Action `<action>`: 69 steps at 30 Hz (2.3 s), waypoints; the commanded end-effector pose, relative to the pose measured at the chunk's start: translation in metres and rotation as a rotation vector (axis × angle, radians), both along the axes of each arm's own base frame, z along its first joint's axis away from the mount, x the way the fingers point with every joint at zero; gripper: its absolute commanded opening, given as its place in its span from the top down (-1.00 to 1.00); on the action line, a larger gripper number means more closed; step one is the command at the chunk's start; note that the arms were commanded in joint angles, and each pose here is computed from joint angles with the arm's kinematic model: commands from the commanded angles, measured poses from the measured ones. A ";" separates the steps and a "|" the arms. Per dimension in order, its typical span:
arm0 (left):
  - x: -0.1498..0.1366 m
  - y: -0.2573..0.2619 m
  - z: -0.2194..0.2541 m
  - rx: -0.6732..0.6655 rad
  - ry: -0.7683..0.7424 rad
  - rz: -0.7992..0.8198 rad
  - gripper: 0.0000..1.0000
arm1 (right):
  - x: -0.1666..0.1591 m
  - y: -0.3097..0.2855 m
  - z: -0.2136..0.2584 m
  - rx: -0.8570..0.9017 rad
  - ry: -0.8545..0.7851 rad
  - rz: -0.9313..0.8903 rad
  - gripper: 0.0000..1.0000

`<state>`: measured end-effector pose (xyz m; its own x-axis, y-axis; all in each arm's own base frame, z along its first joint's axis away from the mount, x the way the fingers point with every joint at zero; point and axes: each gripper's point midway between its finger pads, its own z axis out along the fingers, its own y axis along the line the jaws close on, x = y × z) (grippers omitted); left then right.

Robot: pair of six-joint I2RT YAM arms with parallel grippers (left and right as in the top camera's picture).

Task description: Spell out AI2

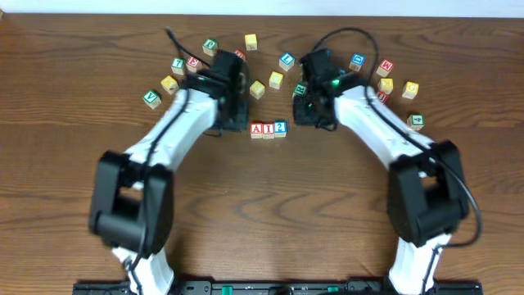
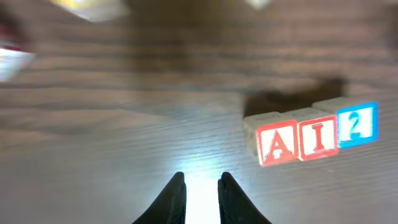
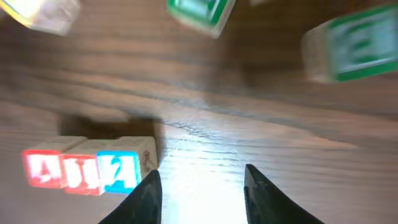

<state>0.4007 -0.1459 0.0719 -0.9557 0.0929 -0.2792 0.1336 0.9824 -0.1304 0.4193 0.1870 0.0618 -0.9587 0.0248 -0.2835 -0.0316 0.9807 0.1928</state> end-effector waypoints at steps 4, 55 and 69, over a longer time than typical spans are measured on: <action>0.011 0.063 0.119 -0.052 -0.266 0.131 0.39 | 0.007 -0.043 0.085 0.017 -0.169 -0.026 0.16; -0.054 0.133 0.227 -0.064 -0.486 0.295 -0.95 | -0.103 -0.140 0.228 -0.077 -0.358 -0.145 -0.99; -0.054 0.133 0.227 -0.064 -0.487 0.295 -0.96 | -0.074 -0.173 0.261 -0.188 -0.577 -0.216 -0.99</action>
